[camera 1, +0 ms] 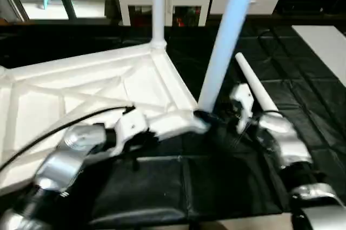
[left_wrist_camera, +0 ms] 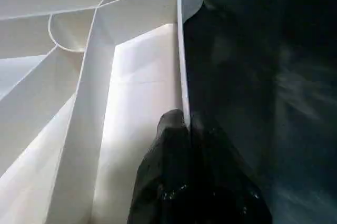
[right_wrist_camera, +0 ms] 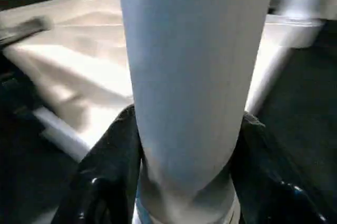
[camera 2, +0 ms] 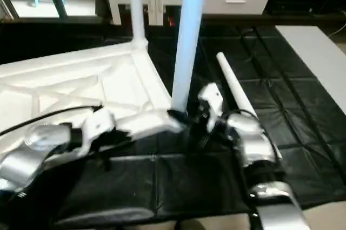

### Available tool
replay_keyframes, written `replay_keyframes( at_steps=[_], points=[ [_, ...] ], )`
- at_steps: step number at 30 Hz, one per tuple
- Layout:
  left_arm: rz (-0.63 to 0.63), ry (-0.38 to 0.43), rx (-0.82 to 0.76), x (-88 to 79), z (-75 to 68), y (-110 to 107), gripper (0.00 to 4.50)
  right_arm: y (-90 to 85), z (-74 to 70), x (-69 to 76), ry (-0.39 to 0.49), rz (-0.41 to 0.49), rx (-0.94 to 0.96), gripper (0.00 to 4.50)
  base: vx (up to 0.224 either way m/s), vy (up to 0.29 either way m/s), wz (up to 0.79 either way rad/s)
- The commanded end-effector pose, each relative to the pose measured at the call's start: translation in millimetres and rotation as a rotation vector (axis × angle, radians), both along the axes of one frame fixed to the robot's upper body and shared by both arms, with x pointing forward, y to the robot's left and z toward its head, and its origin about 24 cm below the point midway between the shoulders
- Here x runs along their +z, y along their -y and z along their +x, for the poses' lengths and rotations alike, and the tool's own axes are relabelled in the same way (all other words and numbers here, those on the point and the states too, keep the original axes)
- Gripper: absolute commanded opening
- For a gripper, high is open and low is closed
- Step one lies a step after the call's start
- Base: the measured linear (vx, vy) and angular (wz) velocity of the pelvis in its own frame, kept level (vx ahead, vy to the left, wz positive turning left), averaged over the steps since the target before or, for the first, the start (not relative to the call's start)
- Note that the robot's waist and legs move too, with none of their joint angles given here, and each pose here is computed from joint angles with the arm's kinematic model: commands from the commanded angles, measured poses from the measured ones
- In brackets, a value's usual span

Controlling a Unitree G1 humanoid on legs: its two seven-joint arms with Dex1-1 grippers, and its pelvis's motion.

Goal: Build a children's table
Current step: Rotate leg to tighten

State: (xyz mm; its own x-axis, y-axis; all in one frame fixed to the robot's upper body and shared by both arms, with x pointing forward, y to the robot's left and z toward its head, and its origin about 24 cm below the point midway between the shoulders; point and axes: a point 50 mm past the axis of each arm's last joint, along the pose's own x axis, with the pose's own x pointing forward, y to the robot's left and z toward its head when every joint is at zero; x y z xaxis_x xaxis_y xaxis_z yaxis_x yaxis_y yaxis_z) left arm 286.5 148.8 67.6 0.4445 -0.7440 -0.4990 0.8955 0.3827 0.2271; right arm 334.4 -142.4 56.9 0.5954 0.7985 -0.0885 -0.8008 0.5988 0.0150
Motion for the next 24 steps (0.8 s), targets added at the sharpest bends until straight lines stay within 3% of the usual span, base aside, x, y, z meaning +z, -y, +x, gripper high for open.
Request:
replay_keyframes(
  at_steps=[1, 6, 10, 13, 17, 19, 20, 21, 22, 24],
  points=[
    [-0.002, -0.025, 0.002, -10.0, -0.8, 15, 0.00, -0.8, -0.8, -25.0, -0.110, -0.067, -0.126, 1.96, 0.000, 0.000, 0.00],
    [0.013, -0.045, 0.172, -11.8, 18.4, 42, 0.00, -21.4, 12.4, -35.9, -0.173, -0.083, -0.432, 1.94, 0.000, 0.000, 0.00],
    [-0.025, -0.040, 0.252, -8.0, 27.3, 72, 0.00, -40.3, 14.6, -42.7, -0.263, 0.010, -0.640, 1.93, 0.000, 0.000, 0.00],
    [-0.056, -0.035, 0.200, -5.1, 24.9, 89, 0.00, -59.3, 12.1, -42.9, -0.292, 0.094, -0.614, 1.93, 0.000, 0.000, 0.00],
    [-0.052, -0.013, 0.113, -6.7, 17.7, 84, 0.00, -63.6, 12.6, -36.3, -0.252, 0.110, -0.486, 1.93, 0.000, 0.000, 0.00],
    [-0.040, -0.044, 0.048, -11.8, 7.7, 73, 0.00, -59.8, 13.1, -24.6, -0.189, 0.165, -0.355, 1.93, 0.000, 0.000, 0.00],
    [-0.034, -0.044, 0.021, -13.1, 4.2, 68, 0.00, -56.5, 13.1, -19.9, -0.154, 0.168, -0.310, 1.93, 0.000, 0.000, 0.00],
    [-0.025, -0.039, 0.000, -14.4, 1.5, 63, 0.00, -52.1, 13.2, -16.2, -0.127, 0.168, -0.280, 2.49, 0.000, 0.000, 0.00],
    [-0.019, -0.036, -0.010, -15.1, -0.1, 60, 0.00, -49.6, 13.2, -14.2, -0.113, 0.167, -0.264, 2.49, 0.000, 0.000, 0.00],
    [0.009, -0.049, -0.080, -19.2, -12.0, 34, 0.00, -24.3, 11.2, -0.2, -0.036, 0.156, -0.128, 2.63, 0.000, 0.000, 0.00]
  ],
)
